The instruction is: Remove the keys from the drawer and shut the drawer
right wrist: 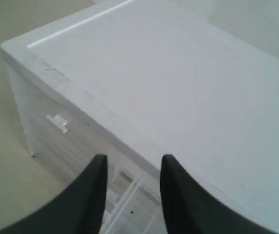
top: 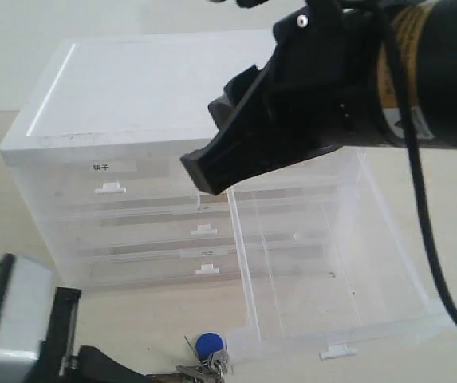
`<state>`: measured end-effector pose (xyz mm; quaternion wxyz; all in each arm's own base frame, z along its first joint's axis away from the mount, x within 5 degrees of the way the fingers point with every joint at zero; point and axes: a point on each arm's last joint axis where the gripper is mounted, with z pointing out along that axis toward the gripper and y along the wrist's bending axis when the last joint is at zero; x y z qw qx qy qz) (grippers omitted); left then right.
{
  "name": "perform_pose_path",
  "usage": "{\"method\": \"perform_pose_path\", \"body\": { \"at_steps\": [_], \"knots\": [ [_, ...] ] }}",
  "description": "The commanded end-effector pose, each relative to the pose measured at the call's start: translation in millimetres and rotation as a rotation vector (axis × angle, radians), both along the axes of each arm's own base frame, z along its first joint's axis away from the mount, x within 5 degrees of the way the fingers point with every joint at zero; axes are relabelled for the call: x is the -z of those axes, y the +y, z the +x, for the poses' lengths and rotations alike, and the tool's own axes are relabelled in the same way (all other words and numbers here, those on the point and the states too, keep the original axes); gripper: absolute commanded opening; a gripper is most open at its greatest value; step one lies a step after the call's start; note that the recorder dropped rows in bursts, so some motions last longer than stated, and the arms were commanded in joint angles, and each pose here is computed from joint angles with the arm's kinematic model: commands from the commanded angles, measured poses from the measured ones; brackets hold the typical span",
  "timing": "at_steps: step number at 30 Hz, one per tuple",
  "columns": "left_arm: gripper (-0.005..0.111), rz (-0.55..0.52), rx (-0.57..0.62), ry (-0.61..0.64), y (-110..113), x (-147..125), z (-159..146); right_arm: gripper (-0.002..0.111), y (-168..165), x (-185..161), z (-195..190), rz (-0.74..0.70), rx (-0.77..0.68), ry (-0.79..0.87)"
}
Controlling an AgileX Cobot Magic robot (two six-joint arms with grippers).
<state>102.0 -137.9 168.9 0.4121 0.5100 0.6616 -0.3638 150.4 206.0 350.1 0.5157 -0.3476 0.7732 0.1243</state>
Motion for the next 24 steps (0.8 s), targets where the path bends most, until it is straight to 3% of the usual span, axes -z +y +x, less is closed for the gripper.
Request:
{"method": "perform_pose_path", "body": {
  "at_steps": [1, 10, 19, 24],
  "knots": [
    [0.005, 0.241, -0.062, 0.028, -21, 25, 10, 0.032, -15, -5, -1, -0.033, 0.075, 0.009],
    [0.005, 0.355, -0.158, 0.11, -30, 56, 26, 0.032, -28, 5, -1, -0.183, 0.136, 0.012],
    [0.005, 0.398, -0.149, 0.139, -48, 75, 44, 0.032, -28, 5, -1, -0.18, 0.133, 0.011],
    [0.005, 0.489, -0.241, 0.136, -44, 77, 54, 0.032, -28, 5, -1, -0.18, 0.133, 0.011]
  ]
}}
